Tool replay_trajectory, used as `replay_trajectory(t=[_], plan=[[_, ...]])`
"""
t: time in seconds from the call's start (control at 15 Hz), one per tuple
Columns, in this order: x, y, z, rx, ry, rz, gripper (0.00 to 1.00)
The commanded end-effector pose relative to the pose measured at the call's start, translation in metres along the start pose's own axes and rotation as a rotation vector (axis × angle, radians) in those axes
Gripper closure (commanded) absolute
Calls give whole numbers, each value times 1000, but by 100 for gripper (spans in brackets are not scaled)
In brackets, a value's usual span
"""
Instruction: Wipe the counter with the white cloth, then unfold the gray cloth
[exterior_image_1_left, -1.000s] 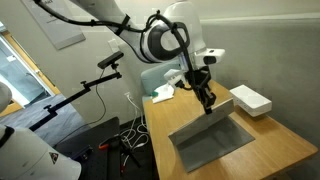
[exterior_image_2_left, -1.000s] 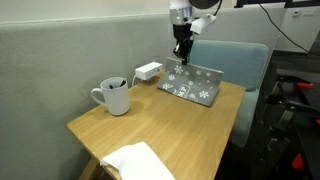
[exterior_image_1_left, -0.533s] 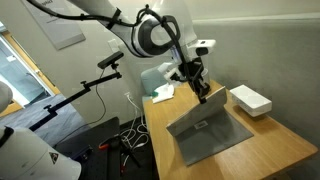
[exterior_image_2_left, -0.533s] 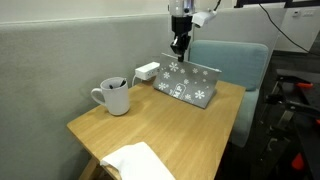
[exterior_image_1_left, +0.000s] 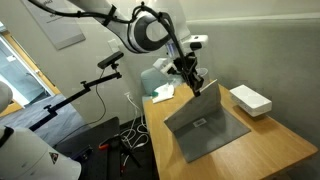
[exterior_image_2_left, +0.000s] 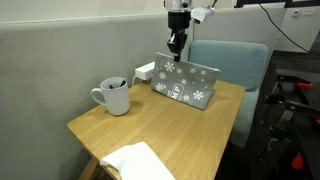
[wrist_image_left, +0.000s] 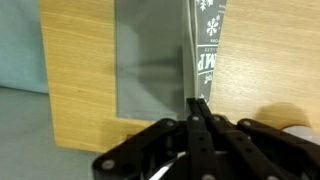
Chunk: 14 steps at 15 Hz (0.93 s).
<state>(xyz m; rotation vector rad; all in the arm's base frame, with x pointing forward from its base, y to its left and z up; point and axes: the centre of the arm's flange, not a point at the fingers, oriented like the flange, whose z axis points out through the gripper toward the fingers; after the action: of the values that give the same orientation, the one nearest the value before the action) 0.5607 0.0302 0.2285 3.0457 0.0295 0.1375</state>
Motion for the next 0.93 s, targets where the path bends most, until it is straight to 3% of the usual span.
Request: replay_trajectory(t=[0.0,0.4,0.87], plan=[[7,-20,-8,-71,-1,16,100],[9,-50,-11,-312,72,65,100],[3,-89,11,-607,36,27,100]])
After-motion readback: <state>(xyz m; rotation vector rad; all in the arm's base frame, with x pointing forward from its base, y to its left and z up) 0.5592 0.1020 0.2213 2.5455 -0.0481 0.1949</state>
